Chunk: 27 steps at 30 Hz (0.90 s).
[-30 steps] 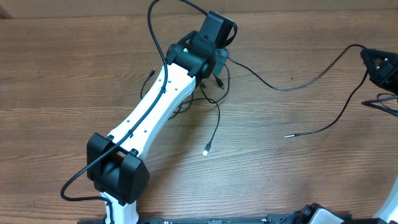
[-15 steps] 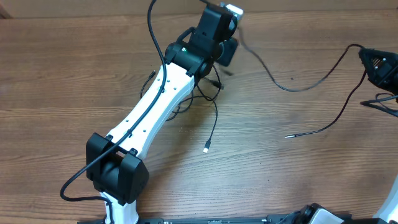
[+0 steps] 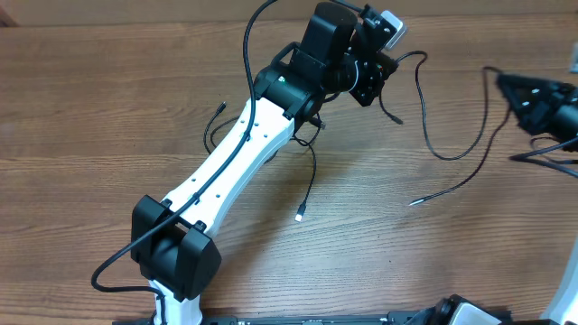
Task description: Untangle cables
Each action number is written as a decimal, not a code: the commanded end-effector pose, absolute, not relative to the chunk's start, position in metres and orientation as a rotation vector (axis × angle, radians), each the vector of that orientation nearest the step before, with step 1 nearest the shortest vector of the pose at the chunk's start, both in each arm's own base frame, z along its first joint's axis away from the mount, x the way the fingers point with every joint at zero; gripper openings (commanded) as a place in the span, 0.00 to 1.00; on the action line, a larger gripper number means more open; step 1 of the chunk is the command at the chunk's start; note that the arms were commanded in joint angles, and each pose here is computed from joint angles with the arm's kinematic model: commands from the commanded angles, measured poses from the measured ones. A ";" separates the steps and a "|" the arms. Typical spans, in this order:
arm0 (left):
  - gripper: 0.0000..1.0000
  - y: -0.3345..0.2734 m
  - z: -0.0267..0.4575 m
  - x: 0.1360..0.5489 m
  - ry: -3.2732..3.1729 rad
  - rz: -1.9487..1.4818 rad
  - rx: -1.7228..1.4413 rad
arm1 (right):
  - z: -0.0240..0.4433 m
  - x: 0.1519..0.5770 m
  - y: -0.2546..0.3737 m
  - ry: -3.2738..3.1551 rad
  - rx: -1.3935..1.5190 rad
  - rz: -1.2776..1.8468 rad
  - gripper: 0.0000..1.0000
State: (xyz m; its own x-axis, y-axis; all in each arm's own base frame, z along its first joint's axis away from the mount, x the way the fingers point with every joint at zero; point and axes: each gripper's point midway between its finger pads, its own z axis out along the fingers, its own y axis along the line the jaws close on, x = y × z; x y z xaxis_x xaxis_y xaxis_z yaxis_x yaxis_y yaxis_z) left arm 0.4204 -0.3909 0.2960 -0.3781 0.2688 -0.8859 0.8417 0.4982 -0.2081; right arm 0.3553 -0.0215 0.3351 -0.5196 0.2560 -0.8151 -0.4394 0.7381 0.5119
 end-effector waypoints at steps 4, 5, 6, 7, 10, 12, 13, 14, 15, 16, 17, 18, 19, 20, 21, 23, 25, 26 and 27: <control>0.04 -0.397 0.322 0.398 1.757 -1.080 1.055 | 0.344 0.345 0.036 1.826 -0.523 0.880 0.04; 0.04 -0.397 0.322 0.395 1.751 -1.104 1.067 | 0.344 0.345 0.042 1.821 -0.546 0.886 0.04; 0.04 -0.397 0.324 0.391 1.740 -1.131 1.082 | 0.344 0.345 0.045 1.820 -0.554 0.892 0.04; 0.04 -0.398 0.326 0.385 1.715 -1.172 1.113 | 0.344 0.345 0.048 1.823 -0.559 0.892 0.04; 0.04 -0.401 0.335 0.362 1.621 -1.295 1.217 | 0.336 0.350 0.049 1.864 -0.551 0.847 0.04; 0.04 -0.401 0.337 0.352 1.594 -1.353 1.250 | 0.330 0.355 0.045 1.899 -0.528 0.808 0.04; 0.04 -0.401 0.336 0.352 1.605 -1.350 1.246 | 0.329 0.356 0.044 1.906 -0.518 0.805 0.04; 0.04 -0.400 0.333 0.355 1.629 -1.334 1.234 | 0.328 0.357 0.043 1.915 -0.502 0.809 0.04; 0.04 -0.399 0.328 0.360 1.665 -1.305 1.214 | 0.327 0.359 0.043 1.924 -0.478 0.823 0.04; 0.04 -0.398 0.325 0.362 1.690 -1.287 1.201 | 0.327 0.360 0.042 1.930 -0.462 0.835 0.04; 0.04 -0.397 0.324 0.363 1.697 -1.285 1.199 | 0.326 0.361 0.042 1.932 -0.456 0.838 0.04; 0.04 -0.397 0.324 0.362 1.695 -1.292 1.202 | 0.325 0.362 0.042 1.935 -0.454 0.842 0.04; 0.04 -0.398 0.325 0.360 1.685 -1.301 1.212 | 0.324 0.363 0.042 1.937 -0.454 0.843 0.04; 0.04 -0.398 0.326 0.357 1.668 -1.309 1.228 | 0.322 0.364 0.042 1.940 -0.452 0.845 0.04; 0.04 -0.399 0.327 0.354 1.645 -1.319 1.250 | 0.321 0.365 0.041 1.943 -0.452 0.847 0.04; 0.04 -0.399 0.328 0.350 1.625 -1.329 1.270 | 0.318 0.367 0.041 1.939 -0.474 0.836 0.04; 0.04 -0.399 0.327 0.350 1.626 -1.328 1.271 | 0.314 0.368 0.040 1.930 -0.512 0.815 0.04; 0.04 -0.399 0.327 0.350 1.627 -1.328 1.271 | 0.313 0.368 0.041 1.925 -0.528 0.809 0.04; 0.04 -0.399 0.327 0.350 1.628 -1.329 1.271 | 0.312 0.368 0.042 1.914 -0.556 0.797 0.04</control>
